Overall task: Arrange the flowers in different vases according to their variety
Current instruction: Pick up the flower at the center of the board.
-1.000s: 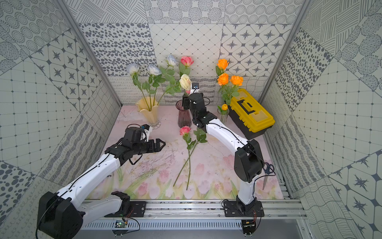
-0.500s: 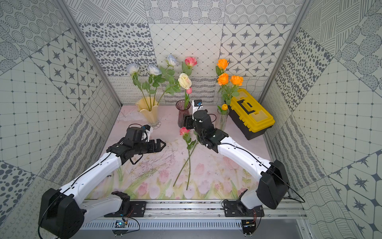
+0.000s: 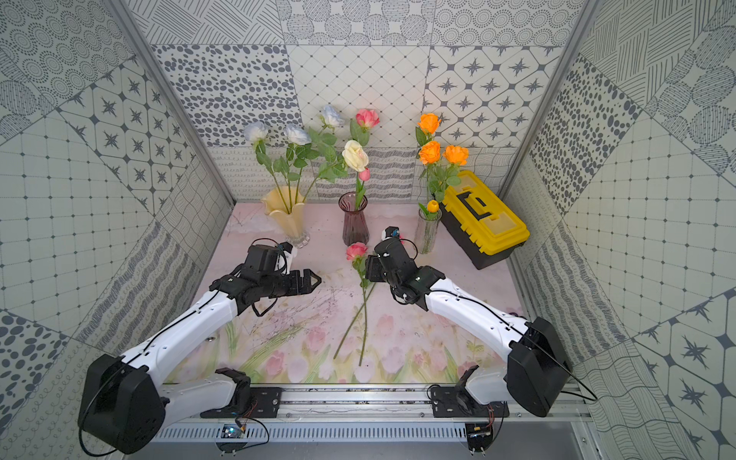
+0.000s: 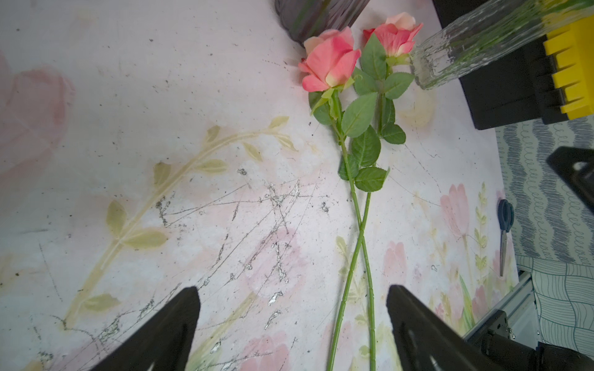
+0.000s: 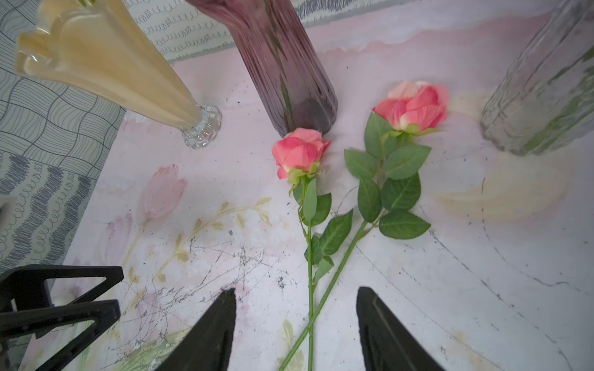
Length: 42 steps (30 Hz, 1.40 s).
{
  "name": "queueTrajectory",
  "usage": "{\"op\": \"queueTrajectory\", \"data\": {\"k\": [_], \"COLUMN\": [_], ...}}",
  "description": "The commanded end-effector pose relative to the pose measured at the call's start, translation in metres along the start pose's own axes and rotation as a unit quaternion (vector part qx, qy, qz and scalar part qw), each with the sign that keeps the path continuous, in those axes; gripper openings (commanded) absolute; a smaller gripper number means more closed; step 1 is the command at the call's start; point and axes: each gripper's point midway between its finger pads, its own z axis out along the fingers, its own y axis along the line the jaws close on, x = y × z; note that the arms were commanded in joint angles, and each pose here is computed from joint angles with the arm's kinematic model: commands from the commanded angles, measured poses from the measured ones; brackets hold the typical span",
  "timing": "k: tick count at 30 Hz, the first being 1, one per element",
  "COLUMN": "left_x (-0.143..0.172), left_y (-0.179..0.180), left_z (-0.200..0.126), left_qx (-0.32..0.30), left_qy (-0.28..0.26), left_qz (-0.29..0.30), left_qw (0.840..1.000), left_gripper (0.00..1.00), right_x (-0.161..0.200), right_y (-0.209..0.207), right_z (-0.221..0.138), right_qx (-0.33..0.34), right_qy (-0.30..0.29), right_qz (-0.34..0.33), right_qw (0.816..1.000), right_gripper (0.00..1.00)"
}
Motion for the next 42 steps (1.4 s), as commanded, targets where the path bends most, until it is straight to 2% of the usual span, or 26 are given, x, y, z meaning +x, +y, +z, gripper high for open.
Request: {"op": "queueTrajectory", "data": {"k": [1, 4, 7, 18, 28, 42], "left_x": [-0.001, 0.0, 0.0, 0.0, -0.001, -0.002], "left_y": [-0.005, -0.004, -0.004, -0.004, -0.004, -0.003], "left_z": [0.001, 0.001, 0.001, 0.002, 0.0, 0.0], "left_qx": [0.011, 0.011, 0.009, 0.007, 0.005, 0.001], "left_qy": [0.008, 0.011, 0.011, 0.015, 0.014, 0.014], "left_qz": [0.009, 0.009, 0.009, 0.008, 0.009, 0.008], "left_qw": [1.0, 1.0, 1.0, 1.0, 1.0, 1.0], "left_gripper": [0.96, 0.96, 0.96, 0.96, 0.96, 0.96], "right_x": [0.029, 0.044, 0.059, 0.087, 0.106, 0.107], "right_y": [-0.003, -0.005, -0.008, -0.016, -0.028, -0.04], "right_z": [0.014, 0.025, 0.034, 0.061, 0.074, 0.106], "right_qx": [0.009, 0.022, 0.037, 0.074, 0.104, 0.154], "right_qy": [0.056, 0.096, 0.127, 0.184, 0.215, 0.212], "right_qz": [0.042, 0.058, 0.085, 0.14, 0.16, 0.181], "right_qw": [0.998, 0.994, 0.988, 0.97, 0.958, 0.948], "right_gripper": [0.61, 0.58, 0.51, 0.35, 0.34, 0.36]}}
